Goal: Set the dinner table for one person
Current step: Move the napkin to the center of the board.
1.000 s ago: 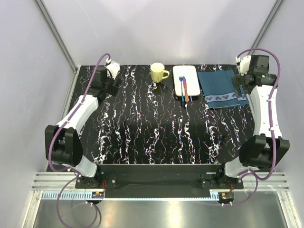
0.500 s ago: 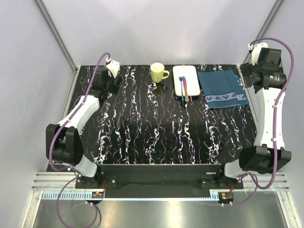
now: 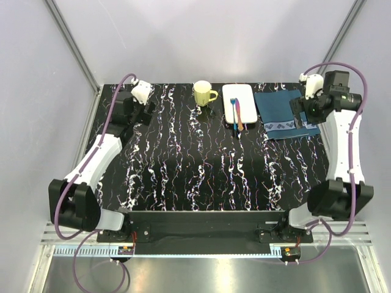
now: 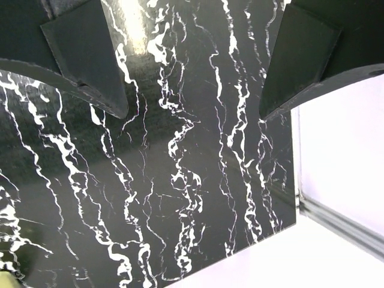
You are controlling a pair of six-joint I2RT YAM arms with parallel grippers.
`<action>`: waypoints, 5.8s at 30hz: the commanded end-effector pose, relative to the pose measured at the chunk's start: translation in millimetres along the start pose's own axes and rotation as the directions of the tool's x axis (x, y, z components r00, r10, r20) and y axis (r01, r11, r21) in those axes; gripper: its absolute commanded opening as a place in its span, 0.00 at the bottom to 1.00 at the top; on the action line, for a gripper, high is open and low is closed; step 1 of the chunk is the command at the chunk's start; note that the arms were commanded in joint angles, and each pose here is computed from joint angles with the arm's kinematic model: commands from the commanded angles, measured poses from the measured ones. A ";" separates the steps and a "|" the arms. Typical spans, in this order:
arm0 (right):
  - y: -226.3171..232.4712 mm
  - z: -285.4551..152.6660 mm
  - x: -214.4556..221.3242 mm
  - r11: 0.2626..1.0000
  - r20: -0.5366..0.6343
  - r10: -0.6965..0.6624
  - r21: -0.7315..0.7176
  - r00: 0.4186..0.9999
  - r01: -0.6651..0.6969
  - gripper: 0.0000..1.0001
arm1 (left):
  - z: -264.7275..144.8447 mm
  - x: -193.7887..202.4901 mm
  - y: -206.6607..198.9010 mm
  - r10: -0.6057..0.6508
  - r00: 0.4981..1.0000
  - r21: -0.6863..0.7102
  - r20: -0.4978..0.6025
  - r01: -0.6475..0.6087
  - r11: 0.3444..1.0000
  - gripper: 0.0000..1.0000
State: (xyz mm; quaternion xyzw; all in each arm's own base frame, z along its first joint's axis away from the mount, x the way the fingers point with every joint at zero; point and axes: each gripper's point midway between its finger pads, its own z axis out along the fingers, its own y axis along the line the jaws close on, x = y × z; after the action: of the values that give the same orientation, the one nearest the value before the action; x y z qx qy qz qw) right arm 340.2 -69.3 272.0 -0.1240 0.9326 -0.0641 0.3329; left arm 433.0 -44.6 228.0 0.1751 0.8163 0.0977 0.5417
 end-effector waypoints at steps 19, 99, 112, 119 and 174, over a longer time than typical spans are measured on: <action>18.1 154.5 -15.7 0.980 -0.059 -0.193 0.043 0.980 0.195 1.00 | 2.1 12.7 33.2 0.178 0.948 -0.161 -0.263 -0.225 0.961 0.99; 65.8 289.9 7.5 0.938 -0.203 -0.289 0.133 0.936 0.319 0.68 | 8.8 6.0 38.0 0.097 0.960 -0.245 -0.263 -0.163 0.956 0.99; 95.4 280.5 21.6 0.899 -0.223 -0.384 0.130 0.896 0.418 0.65 | 6.3 9.4 38.3 0.097 0.960 -0.249 -0.264 -0.165 0.954 0.99; 90.3 285.0 39.6 0.886 -0.270 -0.389 0.153 0.881 0.438 0.41 | 7.0 6.1 38.9 0.094 0.963 -0.252 -0.254 -0.160 0.954 0.99; 32.1 118.4 42.5 0.973 -0.188 -0.151 0.146 0.971 0.179 0.00 | 0.4 -1.7 25.5 0.194 0.953 -0.170 -0.232 -0.236 0.957 0.99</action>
State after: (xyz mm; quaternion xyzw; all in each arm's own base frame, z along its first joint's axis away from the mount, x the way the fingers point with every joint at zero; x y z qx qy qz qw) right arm 402.1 -53.4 147.5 -0.1736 0.9286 -0.1854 0.2704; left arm 435.0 -15.8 213.5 0.1996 0.8475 0.2615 0.4166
